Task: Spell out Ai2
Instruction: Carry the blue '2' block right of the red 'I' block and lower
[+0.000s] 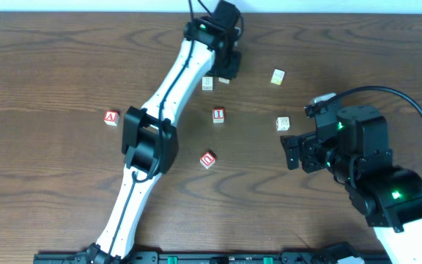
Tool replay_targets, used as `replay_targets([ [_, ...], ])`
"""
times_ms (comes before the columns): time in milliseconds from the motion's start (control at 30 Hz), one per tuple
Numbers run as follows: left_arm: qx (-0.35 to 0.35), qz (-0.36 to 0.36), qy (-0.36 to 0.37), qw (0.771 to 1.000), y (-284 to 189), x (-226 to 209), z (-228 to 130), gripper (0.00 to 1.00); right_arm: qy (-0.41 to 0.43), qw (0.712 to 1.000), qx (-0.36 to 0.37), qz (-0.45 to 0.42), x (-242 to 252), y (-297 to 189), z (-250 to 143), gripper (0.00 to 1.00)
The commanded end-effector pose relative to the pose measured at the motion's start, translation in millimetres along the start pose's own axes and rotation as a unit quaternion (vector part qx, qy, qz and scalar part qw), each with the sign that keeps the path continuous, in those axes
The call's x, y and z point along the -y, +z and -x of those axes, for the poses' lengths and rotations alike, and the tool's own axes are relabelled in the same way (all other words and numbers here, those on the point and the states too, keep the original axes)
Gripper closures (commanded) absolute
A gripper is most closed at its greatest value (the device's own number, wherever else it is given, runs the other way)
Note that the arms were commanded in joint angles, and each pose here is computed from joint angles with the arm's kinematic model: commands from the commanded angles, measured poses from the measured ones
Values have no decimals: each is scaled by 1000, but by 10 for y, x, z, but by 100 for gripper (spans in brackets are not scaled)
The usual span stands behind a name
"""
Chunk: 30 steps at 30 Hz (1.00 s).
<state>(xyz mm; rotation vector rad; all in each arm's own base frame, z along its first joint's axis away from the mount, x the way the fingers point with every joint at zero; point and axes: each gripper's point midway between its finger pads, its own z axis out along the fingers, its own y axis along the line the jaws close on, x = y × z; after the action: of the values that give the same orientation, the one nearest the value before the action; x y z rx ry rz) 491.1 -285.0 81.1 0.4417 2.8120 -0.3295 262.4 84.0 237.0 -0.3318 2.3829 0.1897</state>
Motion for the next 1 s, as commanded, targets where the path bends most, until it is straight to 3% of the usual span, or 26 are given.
replay_targets([
  [0,11,13,21,1000,-185,198,-7,94,-5,1000,0,1,6,-4,2,1],
  [333,-31,19,62,997,-160,550,-316,94,-5,1000,0,1,6,-4,2,1],
  [500,-11,19,58,998,-196,664,-261,94,-5,1000,0,0,6,-4,2,1],
  [733,9,69,50,996,-355,521,-203,94,-5,1000,0,1,6,-4,2,1],
  [867,11,144,38,989,-593,266,-251,94,-5,1000,0,1,6,-4,2,1],
  [967,5,138,8,990,-705,280,-325,94,-5,1000,0,1,6,-4,2,1],
])
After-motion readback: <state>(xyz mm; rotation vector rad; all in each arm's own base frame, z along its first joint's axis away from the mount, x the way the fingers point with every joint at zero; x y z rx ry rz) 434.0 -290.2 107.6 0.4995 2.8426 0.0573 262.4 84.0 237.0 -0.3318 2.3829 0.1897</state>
